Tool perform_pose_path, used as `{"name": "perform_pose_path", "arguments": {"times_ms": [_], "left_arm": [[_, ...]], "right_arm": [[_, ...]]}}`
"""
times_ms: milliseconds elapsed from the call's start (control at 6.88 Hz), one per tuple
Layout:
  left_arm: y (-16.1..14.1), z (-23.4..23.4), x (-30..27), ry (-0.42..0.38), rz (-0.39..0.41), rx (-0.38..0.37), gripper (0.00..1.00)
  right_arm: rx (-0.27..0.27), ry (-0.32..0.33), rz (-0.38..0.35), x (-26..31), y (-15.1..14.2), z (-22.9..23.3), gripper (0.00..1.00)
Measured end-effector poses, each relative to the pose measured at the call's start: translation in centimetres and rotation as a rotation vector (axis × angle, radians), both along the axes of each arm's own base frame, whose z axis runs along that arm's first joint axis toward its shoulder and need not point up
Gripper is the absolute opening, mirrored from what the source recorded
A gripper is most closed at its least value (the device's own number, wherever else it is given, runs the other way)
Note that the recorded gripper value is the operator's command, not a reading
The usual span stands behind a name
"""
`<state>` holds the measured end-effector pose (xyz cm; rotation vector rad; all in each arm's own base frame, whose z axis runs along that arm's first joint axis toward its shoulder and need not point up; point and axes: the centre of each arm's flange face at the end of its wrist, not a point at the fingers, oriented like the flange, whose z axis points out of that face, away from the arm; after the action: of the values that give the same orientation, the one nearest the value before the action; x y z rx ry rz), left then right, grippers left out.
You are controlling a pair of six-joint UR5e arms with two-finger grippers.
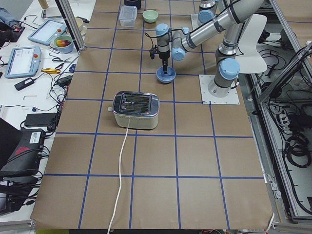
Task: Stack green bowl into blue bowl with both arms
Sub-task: 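Grasp the blue bowl with the left gripper while the right grasps the green bowl, then carry the blue bowl outward with left gripper while right lifts the green bowl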
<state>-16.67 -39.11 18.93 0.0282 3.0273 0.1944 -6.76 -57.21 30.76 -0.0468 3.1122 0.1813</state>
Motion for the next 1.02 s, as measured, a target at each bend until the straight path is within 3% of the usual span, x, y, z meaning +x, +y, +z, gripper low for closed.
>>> {"name": "perform_pose_path", "arguments": {"times_ms": [436, 582, 727, 873, 1018], "left_arm": [[-0.3, 0.8, -1.1, -0.007, 0.016, -0.051, 0.00], [-1.6, 2.3, -1.5, -0.014, 0.010, -0.094, 0.00], [-3.5, 4.7, -2.8, -0.021, -0.009, -0.130, 0.00], [-5.8, 7.4, -5.0, -0.022, -0.024, -0.138, 0.00], [-8.3, 9.4, -7.2, -0.006, -0.009, -0.143, 0.00]], "right_arm": [[0.017, -0.015, 0.088, 0.5, 2.1, -6.9, 1.00], [0.031, -0.021, 0.095, 0.6, 2.6, -8.5, 0.85], [0.044, -0.027, 0.096, 0.6, 2.9, -9.6, 0.34], [0.056, -0.032, 0.097, 0.7, 3.2, -10.3, 0.00], [0.062, -0.033, 0.099, 0.7, 3.3, -10.6, 0.00]]}}
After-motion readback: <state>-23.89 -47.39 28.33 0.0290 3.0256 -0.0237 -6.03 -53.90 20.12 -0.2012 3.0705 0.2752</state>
